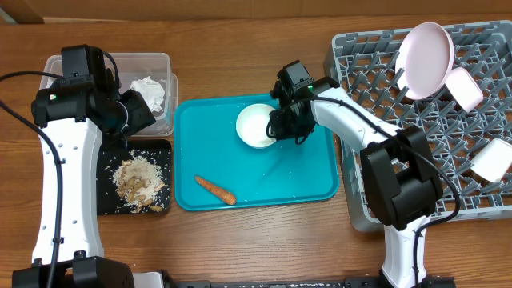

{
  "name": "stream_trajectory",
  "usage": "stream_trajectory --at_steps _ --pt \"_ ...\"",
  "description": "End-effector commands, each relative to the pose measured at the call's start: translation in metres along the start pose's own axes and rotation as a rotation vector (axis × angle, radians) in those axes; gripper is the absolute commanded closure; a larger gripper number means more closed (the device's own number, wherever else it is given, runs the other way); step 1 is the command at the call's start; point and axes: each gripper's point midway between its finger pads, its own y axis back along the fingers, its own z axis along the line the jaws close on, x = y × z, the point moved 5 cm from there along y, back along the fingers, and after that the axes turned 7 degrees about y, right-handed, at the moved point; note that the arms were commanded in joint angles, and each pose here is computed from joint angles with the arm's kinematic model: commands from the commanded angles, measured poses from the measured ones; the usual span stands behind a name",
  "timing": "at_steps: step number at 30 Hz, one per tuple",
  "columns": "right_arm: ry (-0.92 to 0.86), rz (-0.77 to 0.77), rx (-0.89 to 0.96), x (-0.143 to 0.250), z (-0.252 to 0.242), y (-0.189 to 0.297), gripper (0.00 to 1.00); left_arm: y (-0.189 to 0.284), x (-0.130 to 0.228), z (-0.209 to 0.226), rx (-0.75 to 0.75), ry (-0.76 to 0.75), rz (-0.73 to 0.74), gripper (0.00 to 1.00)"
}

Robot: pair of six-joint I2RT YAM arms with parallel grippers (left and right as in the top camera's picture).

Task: Sort waste into correct bins and load items into the dishwasher
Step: 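Retract the left arm and grasp the white bowl rim with the right gripper, then carry the white bowl into the dish rack with the right gripper and release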

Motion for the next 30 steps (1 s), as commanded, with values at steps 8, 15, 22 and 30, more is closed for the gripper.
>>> stream_trajectory --at_steps 8,15,22,30 --pt "-0.08 -0.042 0.25 -0.002 -0.028 0.037 0.96 0.01 -0.001 -0.003 0.022 -0.019 -0.024 0.41" --pt "-0.089 -0.345 0.487 -0.016 -0.032 0.166 0.96 0.01 -0.003 -0.003 0.026 -0.02 -0.034 0.41" --pt "-0.246 -0.624 1.027 0.004 -0.08 0.293 0.96 0.011 -0.006 -0.005 0.032 -0.022 -0.049 0.41" --pt "-0.479 -0.58 1.46 0.018 -0.154 0.312 0.96 0.011 -0.006 -0.005 0.033 -0.041 -0.052 0.4"
